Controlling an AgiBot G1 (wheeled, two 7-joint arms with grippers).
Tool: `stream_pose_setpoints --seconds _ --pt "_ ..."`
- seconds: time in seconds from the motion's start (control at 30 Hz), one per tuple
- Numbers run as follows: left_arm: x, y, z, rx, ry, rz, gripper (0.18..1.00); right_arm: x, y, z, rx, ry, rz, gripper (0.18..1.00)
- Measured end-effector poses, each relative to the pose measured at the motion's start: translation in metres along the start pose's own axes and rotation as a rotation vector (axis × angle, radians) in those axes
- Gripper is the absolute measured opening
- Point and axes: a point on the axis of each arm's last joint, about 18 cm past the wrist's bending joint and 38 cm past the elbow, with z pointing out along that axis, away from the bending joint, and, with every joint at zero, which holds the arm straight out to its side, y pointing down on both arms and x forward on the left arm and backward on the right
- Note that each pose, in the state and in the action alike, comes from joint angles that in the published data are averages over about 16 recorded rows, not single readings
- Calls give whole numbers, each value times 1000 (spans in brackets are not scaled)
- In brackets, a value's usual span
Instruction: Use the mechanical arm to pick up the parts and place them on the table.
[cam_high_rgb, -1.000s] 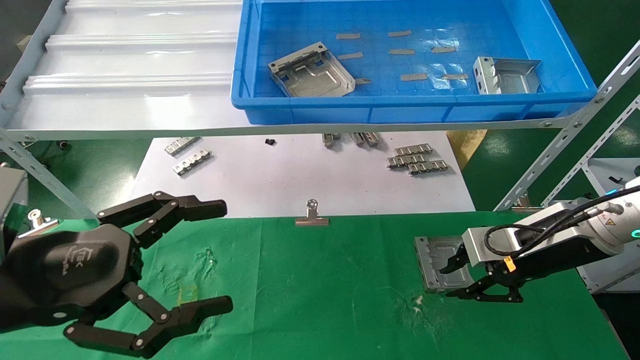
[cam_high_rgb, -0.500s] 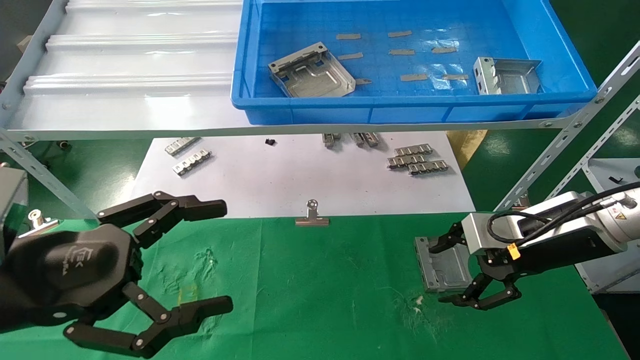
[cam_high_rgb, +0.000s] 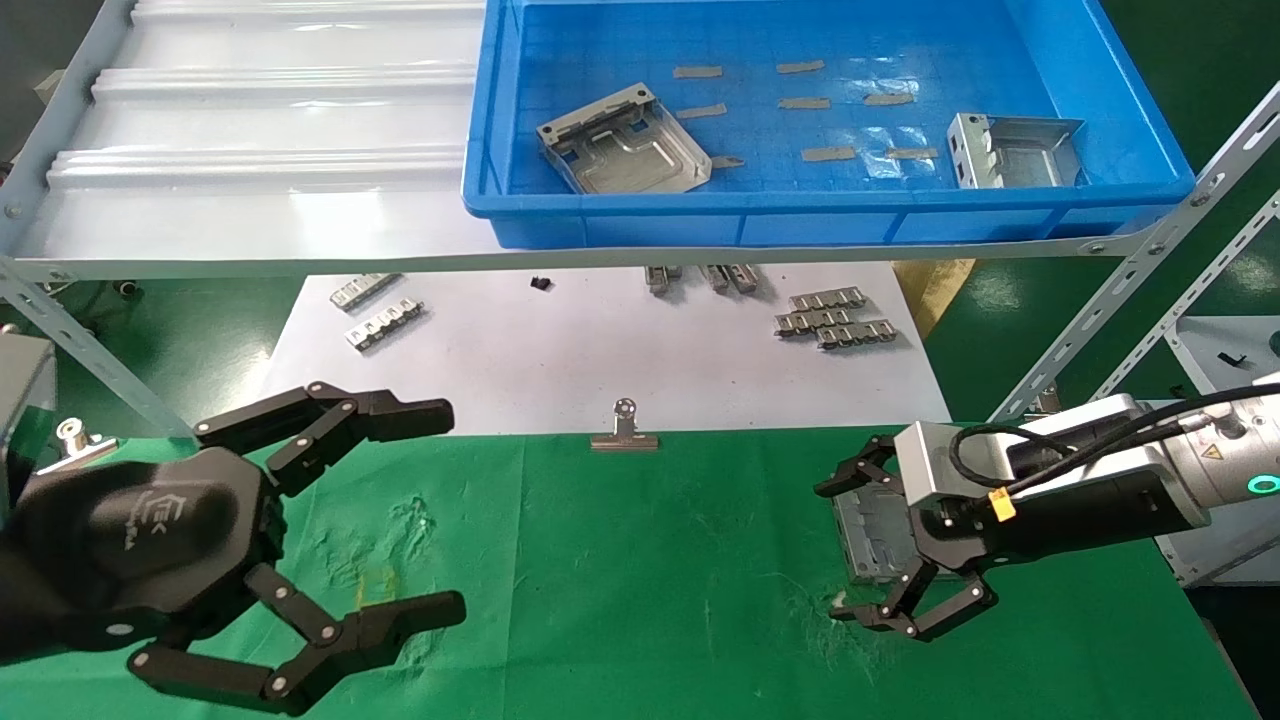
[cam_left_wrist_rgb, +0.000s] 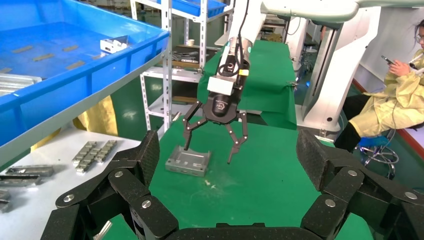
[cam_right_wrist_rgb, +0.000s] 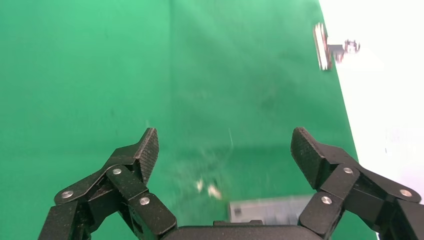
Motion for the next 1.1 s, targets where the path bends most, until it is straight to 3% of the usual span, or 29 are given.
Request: stream_pose_setpoints --seconds 0.37,1.1 --pt "0 0 0 0 0 0 1001 -18 -18 9 191 30 56 998" --pt "0 0 0 0 0 0 1001 -58 -55 -13 513 77 153 1000"
